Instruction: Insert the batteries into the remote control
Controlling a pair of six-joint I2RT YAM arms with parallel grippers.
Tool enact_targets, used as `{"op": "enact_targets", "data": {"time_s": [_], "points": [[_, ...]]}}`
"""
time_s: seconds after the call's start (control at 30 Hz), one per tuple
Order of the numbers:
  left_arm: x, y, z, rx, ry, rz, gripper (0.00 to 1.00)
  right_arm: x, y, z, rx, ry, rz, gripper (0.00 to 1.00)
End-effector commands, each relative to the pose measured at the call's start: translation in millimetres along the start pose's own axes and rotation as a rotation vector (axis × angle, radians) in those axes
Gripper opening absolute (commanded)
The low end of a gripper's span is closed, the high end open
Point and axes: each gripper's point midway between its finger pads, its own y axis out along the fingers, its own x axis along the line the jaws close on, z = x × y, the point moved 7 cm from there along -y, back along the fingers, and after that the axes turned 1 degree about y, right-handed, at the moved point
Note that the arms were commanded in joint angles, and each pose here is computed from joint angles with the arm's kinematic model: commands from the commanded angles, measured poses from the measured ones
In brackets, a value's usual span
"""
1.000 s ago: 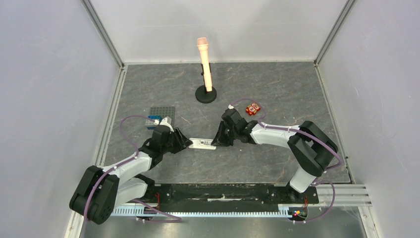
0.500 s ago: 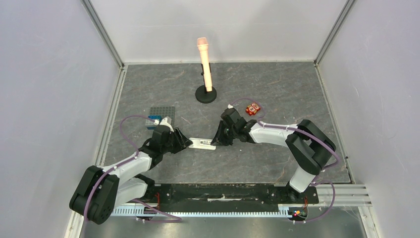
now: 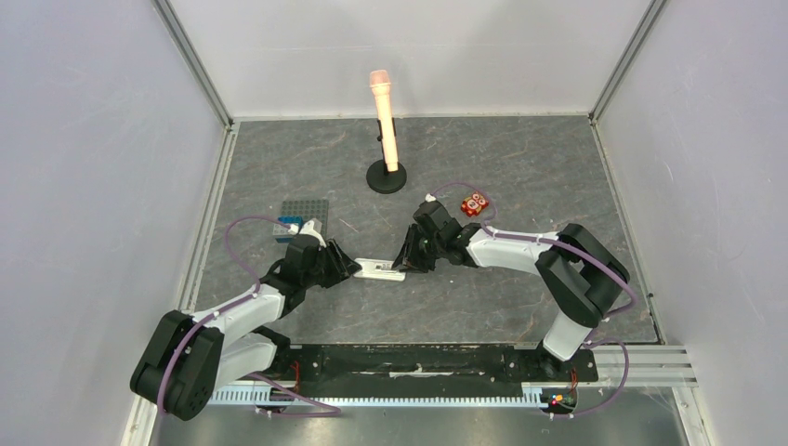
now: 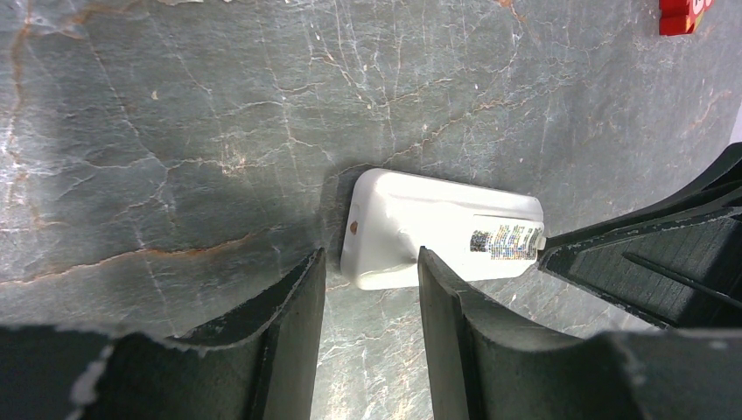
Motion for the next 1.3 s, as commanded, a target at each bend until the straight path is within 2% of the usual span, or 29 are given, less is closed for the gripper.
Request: {"op": "enact_targets", "data": {"time_s": [0.0, 0.53, 1.0, 1.27], "points": [[-9, -1, -8, -0.027, 0.049, 0.037, 0.49, 10, 2, -10, -0.039, -0.019, -0.012, 0.26], [-8, 0, -5, -0.019, 0.042, 0.049, 0.49, 9, 6, -6, -0.001, -0.004, -0.013, 0.12], [-6, -2, -8, -0.046, 0.040, 0.022, 0.49, 7, -4, -16, -0.060, -0.047, 0.021, 0.28], [-6, -2, -9, -0.047, 0.040, 0.022, 0.49, 8, -3, -20, -0.076, -0.086, 0.031, 0.29]]}}
